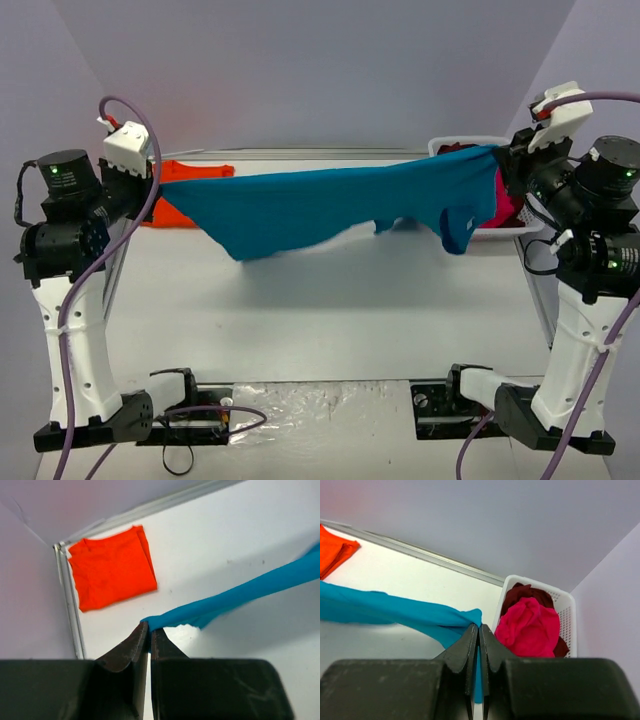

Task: Fold and stack the t-shirts
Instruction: Flatten out the tshirt

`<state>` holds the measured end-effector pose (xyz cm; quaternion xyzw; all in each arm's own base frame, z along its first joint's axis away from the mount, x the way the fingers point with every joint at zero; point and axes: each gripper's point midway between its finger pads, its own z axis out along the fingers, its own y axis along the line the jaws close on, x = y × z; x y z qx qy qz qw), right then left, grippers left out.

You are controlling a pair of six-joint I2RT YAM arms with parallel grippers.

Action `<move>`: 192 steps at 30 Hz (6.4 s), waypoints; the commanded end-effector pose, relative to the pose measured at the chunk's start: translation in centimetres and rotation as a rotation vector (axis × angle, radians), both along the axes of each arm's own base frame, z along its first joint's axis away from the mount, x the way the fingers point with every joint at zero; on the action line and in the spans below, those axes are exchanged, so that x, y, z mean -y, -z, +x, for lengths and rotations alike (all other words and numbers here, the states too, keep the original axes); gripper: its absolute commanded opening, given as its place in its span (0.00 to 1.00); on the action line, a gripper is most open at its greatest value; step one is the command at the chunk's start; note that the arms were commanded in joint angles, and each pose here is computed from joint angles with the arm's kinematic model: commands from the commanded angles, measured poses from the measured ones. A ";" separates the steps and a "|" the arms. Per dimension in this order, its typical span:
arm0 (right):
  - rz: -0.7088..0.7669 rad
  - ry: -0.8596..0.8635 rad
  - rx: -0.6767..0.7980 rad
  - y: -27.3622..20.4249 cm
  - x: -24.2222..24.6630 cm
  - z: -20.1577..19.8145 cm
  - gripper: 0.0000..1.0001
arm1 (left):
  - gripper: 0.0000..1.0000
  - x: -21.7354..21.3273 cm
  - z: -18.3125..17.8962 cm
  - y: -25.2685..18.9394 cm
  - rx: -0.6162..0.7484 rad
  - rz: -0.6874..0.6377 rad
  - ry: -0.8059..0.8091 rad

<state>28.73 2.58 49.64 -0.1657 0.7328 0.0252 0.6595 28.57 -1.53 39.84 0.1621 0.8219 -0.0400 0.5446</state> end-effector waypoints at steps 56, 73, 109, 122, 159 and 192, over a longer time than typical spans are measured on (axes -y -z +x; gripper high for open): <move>-0.044 -0.311 -0.672 33.1 -11.6 24.7 0.00 | 0.94 0.9 8.6 10.3 -0.152 0.253 0.089; -0.117 -0.432 -0.494 40.1 -22.0 33.1 0.00 | 0.94 -4.3 1.9 11.4 -0.121 0.212 -0.084; -0.312 -0.079 -0.405 49.5 -15.8 39.6 0.00 | 0.94 -5.9 1.0 12.8 -0.148 0.095 -0.129; -0.298 0.077 -0.402 48.9 -6.8 41.9 0.00 | 0.94 -5.2 1.7 12.7 -0.154 0.060 -0.092; -0.248 0.124 -0.065 21.4 -8.8 36.2 0.42 | 0.94 -1.9 1.0 14.1 -0.154 -0.008 0.028; 0.014 -0.153 -0.594 28.1 -0.5 -1.3 0.72 | 0.73 7.0 -1.2 33.4 -0.317 0.783 0.601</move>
